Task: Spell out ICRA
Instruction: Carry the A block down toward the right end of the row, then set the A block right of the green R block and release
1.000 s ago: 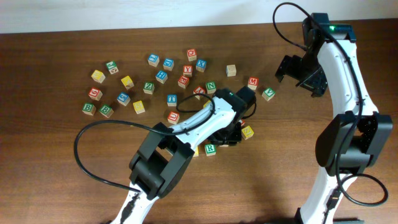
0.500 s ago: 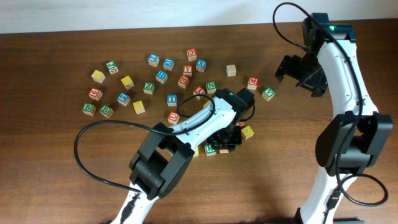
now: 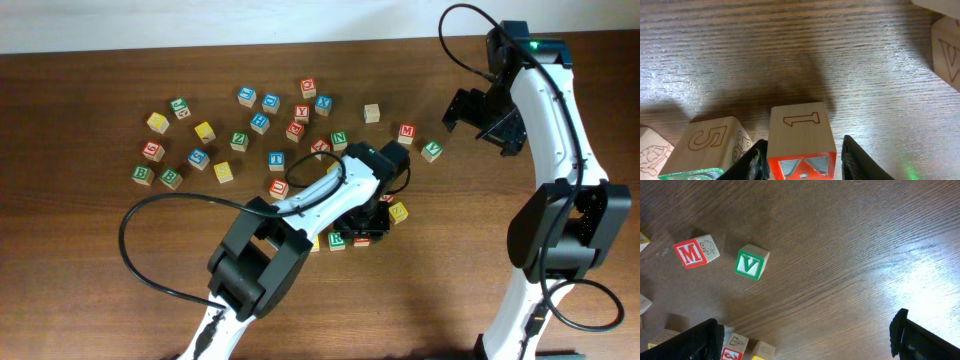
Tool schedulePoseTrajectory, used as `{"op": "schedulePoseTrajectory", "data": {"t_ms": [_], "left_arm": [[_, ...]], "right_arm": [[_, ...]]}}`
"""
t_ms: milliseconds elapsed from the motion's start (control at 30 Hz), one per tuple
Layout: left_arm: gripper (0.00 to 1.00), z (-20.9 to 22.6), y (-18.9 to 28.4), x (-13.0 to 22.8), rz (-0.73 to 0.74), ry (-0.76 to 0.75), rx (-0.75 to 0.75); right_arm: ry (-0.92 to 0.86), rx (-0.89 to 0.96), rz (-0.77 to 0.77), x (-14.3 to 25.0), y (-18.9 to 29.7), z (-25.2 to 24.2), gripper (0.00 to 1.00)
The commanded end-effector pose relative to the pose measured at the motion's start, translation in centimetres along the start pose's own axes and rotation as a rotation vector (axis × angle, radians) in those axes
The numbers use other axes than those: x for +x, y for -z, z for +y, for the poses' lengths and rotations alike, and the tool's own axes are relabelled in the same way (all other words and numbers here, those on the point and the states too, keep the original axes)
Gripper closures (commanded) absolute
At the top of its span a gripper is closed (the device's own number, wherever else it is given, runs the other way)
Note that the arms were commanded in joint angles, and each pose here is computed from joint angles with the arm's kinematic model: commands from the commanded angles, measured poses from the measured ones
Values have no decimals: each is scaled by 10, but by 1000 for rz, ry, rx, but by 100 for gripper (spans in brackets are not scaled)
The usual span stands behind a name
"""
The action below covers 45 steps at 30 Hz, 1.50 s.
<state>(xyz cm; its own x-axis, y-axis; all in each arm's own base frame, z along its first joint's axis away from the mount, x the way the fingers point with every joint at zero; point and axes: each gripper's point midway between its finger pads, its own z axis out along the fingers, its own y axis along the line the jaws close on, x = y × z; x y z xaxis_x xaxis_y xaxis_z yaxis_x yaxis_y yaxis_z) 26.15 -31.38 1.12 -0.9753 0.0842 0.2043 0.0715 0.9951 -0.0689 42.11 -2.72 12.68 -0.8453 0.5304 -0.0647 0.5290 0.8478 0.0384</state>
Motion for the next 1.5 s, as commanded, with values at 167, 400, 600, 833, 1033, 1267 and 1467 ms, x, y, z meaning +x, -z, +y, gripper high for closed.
{"op": "schedulePoseTrajectory", "data": {"t_ms": [167, 400, 600, 833, 1033, 1267, 1467], "left_arm": [[52, 0, -4, -6, -14, 4, 7], [51, 7, -3, -27, -118, 1, -44], [55, 23, 4, -49, -140, 61, -17], [58, 20, 87, -92, -236, -29, 126], [59, 85, 194, -72, -242, 41, 68], [48, 141, 302, -47, -500, -27, 191], [1, 161, 369, 8, -720, -85, 164]], "right_arm": [[-2, -17, -50, -4, 19, 0, 2], [-2, -17, -50, -4, 19, 0, 2], [-2, -17, -50, -4, 19, 0, 2], [-2, -17, -50, -4, 19, 0, 2], [-2, -17, -50, -4, 19, 0, 2], [-2, -17, -50, -4, 19, 0, 2], [-2, -17, -50, -4, 19, 0, 2]]}}
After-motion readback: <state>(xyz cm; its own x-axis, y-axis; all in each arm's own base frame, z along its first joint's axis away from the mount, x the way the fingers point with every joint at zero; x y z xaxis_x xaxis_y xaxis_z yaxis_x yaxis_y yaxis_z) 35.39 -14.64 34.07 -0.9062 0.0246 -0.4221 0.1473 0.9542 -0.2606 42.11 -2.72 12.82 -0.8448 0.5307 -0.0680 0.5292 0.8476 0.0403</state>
